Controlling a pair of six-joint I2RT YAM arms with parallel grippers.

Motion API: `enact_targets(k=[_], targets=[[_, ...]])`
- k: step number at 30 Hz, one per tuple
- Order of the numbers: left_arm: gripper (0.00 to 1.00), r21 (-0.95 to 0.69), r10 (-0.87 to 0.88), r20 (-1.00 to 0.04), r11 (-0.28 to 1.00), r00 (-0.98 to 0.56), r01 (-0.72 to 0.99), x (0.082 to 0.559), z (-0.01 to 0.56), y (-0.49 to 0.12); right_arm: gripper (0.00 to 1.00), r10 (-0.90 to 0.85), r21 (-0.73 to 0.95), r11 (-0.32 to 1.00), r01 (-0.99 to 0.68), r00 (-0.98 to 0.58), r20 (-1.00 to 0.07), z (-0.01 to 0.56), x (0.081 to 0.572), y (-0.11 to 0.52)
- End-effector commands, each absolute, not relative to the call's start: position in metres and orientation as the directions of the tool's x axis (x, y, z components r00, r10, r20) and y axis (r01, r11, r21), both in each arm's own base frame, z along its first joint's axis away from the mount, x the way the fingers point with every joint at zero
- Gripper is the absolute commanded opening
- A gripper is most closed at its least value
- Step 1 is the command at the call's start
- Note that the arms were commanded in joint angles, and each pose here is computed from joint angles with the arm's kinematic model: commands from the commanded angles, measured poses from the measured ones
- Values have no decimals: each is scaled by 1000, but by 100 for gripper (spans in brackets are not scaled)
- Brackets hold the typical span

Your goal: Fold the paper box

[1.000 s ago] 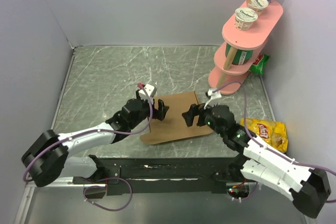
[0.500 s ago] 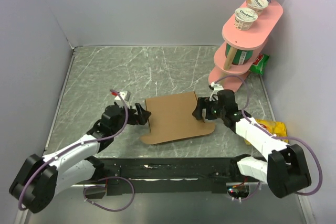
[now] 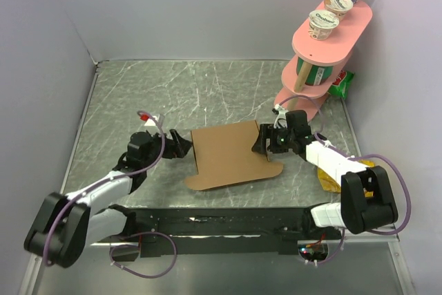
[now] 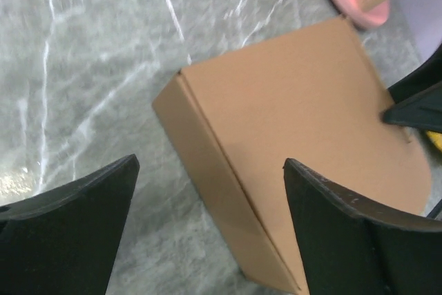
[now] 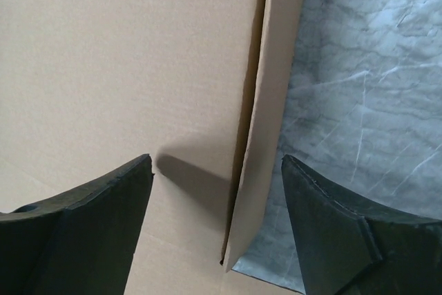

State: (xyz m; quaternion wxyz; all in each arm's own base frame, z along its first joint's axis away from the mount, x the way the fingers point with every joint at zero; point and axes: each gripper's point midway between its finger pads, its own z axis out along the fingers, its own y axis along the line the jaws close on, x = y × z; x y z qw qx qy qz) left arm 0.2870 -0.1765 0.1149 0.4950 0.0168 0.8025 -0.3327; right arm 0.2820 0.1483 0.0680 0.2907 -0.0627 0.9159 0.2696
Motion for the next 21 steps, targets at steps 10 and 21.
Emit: enact_targets(k=[10, 21], targets=[[68, -612, -296, -764, 612, -573, 501, 292, 105, -220, 90, 37, 549, 793, -264, -878, -476, 57, 275, 164], [99, -482, -346, -858, 796, -380, 364, 301, 129, -166, 57, -10, 583, 781, -225, -937, -349, 54, 263, 161]])
